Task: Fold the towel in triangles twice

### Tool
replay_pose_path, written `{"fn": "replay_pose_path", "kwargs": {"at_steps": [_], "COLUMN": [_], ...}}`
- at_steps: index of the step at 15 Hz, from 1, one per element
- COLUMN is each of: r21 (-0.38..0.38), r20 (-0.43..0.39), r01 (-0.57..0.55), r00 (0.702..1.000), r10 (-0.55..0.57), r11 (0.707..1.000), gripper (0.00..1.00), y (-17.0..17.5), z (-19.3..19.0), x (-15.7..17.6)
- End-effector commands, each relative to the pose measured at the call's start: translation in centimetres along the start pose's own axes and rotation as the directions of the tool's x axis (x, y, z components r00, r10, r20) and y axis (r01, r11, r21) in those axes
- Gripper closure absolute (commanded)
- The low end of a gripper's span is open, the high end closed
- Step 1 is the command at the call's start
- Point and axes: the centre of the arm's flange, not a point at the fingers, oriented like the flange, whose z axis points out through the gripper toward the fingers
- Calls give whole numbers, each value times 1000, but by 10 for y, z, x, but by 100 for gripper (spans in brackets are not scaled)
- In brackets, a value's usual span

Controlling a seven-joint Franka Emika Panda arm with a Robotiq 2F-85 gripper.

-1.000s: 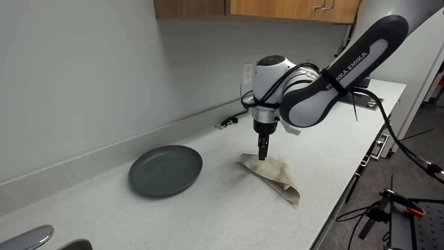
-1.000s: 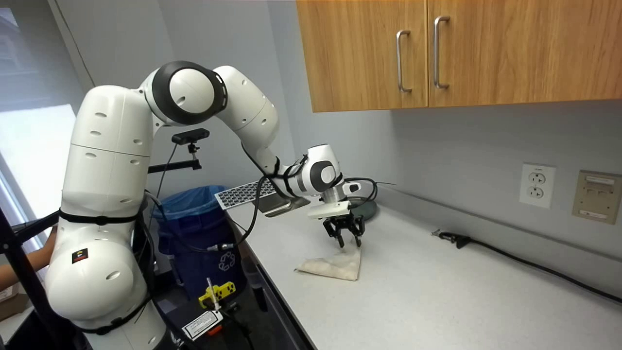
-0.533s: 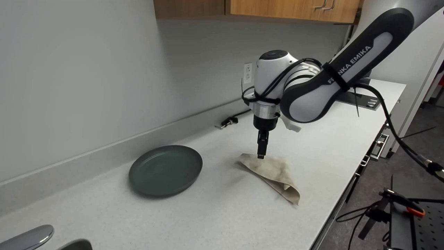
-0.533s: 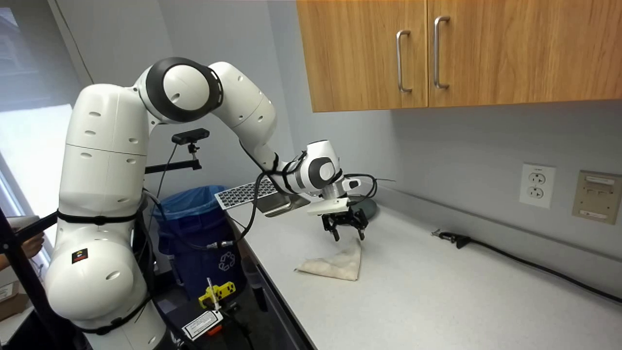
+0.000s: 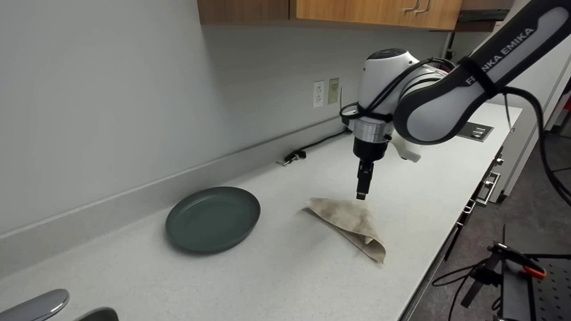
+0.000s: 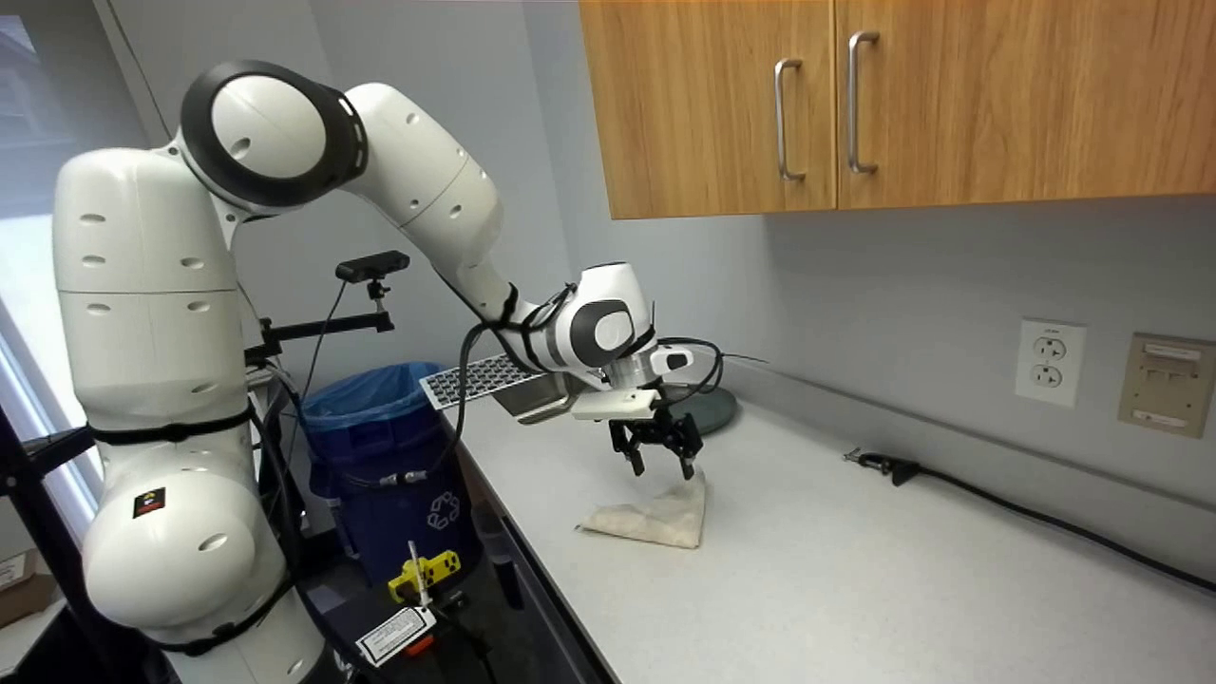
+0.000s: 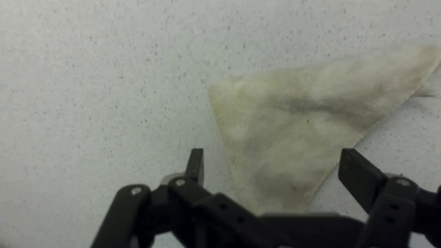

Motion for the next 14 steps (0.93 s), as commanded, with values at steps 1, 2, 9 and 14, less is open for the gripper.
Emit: {"fn": "replay_pose_path", "kwargs": {"at_steps": [1, 2, 9, 14], "r21": [40, 49, 106, 112], "r20": [-48, -60, -210, -294], "r01": [-55, -65, -100, -92], "r00": [997, 996, 970, 948], "r10": [56, 68, 120, 121], "r11": [998, 997, 989, 989], "gripper": [0, 0, 0, 0], "y": [-11, -15, -42, -52], "z": [-39, -46, -104, -132], "x": [-58, -65, -94, -104]}}
